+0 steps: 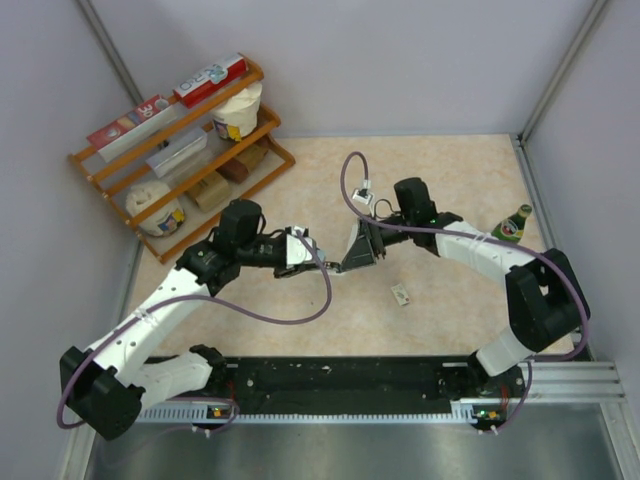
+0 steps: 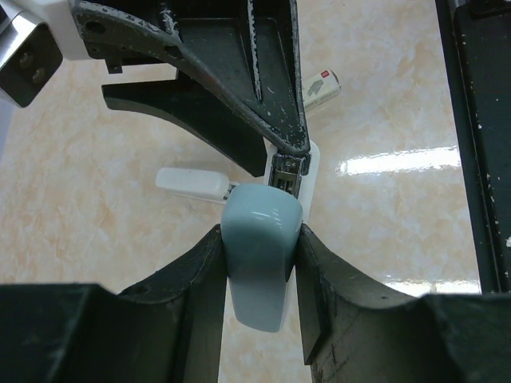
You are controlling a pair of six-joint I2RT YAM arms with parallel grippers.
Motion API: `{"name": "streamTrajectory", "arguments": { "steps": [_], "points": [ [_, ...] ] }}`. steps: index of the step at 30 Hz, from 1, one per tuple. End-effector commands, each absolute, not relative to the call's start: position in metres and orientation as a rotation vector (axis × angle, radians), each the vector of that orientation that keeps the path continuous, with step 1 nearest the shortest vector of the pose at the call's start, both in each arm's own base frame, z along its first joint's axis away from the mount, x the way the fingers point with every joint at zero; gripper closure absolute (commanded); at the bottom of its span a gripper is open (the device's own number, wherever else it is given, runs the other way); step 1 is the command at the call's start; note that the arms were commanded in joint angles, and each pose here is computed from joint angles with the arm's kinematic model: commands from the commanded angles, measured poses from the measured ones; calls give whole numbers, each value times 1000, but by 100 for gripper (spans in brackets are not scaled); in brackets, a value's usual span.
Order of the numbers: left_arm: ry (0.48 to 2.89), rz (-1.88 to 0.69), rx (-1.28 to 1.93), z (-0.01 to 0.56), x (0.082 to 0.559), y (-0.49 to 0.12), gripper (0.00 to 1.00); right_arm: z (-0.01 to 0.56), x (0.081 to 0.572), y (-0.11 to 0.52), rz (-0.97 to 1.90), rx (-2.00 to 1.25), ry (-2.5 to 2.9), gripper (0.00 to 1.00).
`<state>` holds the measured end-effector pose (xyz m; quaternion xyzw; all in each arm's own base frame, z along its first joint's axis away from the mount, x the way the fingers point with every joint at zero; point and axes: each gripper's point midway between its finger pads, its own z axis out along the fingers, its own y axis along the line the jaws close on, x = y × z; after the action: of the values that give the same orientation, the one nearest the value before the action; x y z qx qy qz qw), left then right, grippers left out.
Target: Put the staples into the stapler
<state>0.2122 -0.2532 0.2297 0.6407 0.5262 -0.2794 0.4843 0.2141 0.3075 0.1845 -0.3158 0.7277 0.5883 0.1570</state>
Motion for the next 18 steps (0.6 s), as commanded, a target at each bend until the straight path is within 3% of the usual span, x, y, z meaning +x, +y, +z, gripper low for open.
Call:
{"name": "streamTrajectory", "arguments": {
  "steps": [1, 18],
  "points": [
    [1130, -751, 1592, 258, 192, -261, 100, 198, 218, 319, 1770, -937, 2044, 39],
    [1130, -727, 1534, 272, 199, -262, 100, 191, 199, 314, 1825, -991, 2025, 36]
  ]
}}
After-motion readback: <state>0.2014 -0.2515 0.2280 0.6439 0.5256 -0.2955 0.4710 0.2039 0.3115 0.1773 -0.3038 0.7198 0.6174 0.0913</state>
